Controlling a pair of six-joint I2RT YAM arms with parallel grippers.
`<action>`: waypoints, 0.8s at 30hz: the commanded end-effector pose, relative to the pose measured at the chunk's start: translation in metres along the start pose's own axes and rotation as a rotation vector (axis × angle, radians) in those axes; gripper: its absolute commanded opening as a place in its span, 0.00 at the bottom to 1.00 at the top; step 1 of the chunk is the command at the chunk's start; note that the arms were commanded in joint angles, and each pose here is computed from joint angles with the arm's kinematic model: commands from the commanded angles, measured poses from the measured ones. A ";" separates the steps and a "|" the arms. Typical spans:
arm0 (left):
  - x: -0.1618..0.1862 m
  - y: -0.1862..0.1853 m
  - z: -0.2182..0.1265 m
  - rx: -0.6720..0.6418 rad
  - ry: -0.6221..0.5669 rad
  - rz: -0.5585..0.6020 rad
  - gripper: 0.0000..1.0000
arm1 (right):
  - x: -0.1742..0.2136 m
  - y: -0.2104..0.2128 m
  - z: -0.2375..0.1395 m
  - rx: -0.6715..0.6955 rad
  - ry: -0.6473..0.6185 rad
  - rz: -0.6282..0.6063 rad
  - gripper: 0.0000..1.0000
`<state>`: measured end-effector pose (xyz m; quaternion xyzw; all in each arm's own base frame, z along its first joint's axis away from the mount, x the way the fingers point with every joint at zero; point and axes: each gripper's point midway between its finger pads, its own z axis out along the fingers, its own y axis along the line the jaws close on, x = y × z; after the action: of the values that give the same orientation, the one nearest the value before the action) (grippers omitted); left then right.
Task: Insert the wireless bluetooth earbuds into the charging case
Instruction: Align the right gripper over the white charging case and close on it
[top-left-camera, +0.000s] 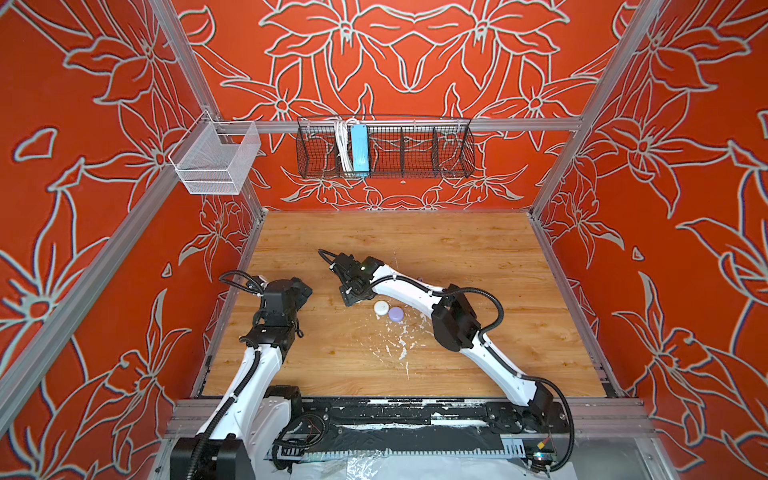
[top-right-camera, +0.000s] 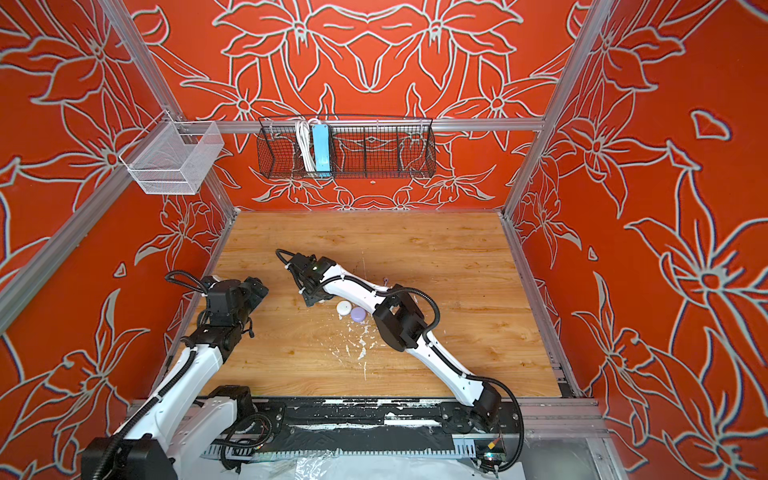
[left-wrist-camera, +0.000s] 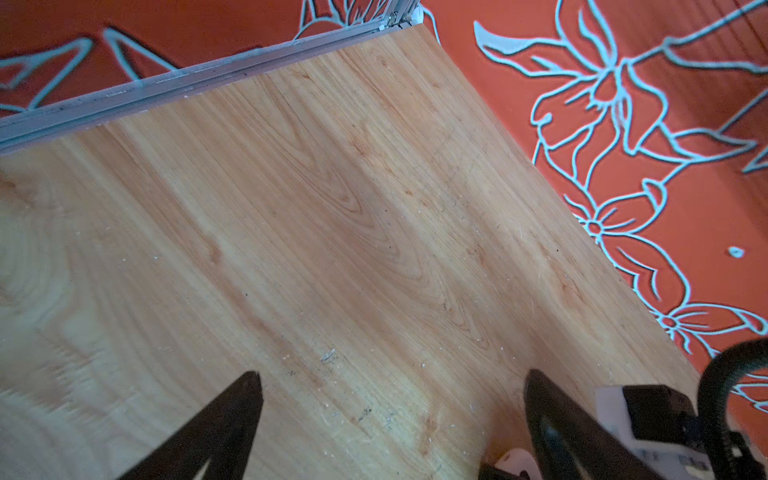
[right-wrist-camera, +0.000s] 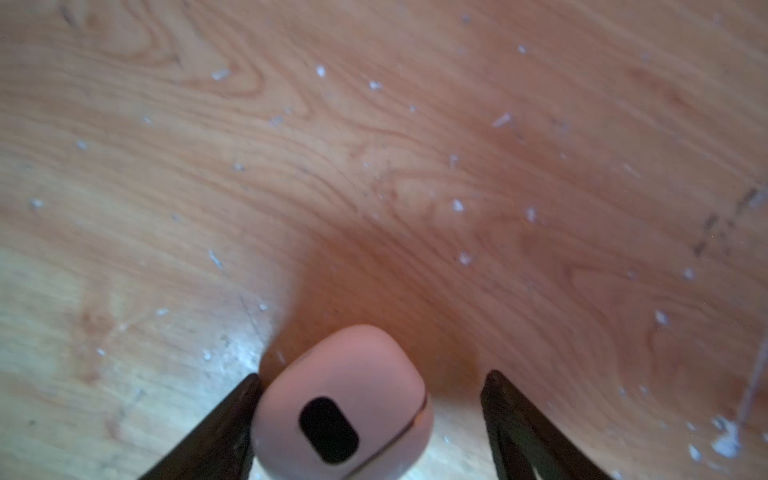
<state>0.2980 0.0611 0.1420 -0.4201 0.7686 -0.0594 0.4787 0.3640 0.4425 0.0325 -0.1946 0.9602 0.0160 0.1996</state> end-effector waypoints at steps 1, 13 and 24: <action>-0.001 0.006 -0.001 -0.021 -0.017 -0.013 0.97 | 0.021 -0.021 -0.012 0.117 0.038 -0.040 0.85; -0.002 0.005 -0.002 -0.009 -0.019 -0.010 0.97 | 0.028 -0.009 -0.009 -0.022 0.016 -0.071 0.85; 0.001 -0.006 0.002 0.034 0.005 0.023 0.97 | 0.015 -0.013 0.009 -0.154 -0.007 -0.084 0.84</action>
<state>0.2999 0.0579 0.1430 -0.4086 0.7738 -0.0647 0.4797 0.3638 0.4266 0.0307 -0.2325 0.9482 0.0782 0.2018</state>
